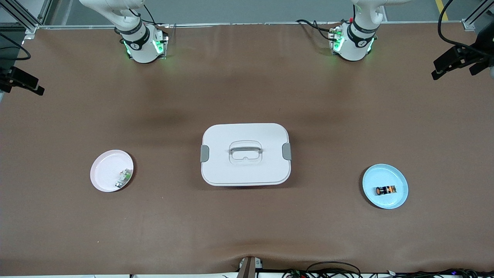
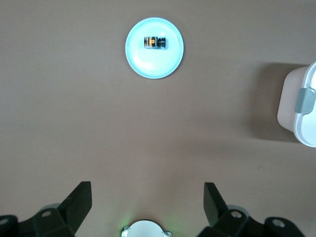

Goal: Transfer orange switch to right arm and place

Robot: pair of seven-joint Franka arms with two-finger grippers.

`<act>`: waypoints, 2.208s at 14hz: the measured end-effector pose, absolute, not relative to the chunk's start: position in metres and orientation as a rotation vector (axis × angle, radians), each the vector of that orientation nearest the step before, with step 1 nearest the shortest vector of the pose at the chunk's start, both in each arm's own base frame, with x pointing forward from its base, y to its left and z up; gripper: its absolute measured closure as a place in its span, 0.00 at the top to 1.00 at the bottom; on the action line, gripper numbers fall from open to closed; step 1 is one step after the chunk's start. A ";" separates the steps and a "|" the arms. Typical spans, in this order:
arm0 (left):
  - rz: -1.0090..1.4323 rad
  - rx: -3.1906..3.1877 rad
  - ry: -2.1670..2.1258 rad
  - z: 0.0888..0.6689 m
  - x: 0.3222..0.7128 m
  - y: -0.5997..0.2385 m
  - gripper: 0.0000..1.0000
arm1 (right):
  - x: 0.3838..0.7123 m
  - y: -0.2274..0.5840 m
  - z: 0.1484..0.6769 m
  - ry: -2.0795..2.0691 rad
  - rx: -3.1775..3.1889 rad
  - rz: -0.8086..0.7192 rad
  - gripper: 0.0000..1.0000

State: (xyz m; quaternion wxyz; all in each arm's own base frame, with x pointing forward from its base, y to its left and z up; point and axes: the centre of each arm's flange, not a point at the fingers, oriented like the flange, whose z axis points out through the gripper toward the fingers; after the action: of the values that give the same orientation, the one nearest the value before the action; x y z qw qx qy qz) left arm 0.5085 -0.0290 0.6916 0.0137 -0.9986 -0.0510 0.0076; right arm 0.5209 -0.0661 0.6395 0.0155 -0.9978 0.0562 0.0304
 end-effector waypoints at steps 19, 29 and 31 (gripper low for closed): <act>0.023 -3.125 -0.232 0.506 0.609 0.007 1.00 | 0.521 -0.067 0.642 0.178 -3.105 0.086 1.00; 0.074 -3.017 -0.094 0.339 0.672 0.022 1.00 | 0.521 -0.068 0.642 0.179 -3.105 0.086 1.00; 0.063 -2.987 -0.052 0.324 0.680 0.021 1.00 | 0.521 -0.068 0.642 0.179 -3.105 0.086 1.00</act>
State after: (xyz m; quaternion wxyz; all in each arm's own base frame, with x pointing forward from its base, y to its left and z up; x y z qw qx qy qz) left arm 0.6798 0.0215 0.3241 0.0766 -0.9967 -0.0174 0.0209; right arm 0.5208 -0.0677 0.6423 0.0153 -0.9978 0.0576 0.0278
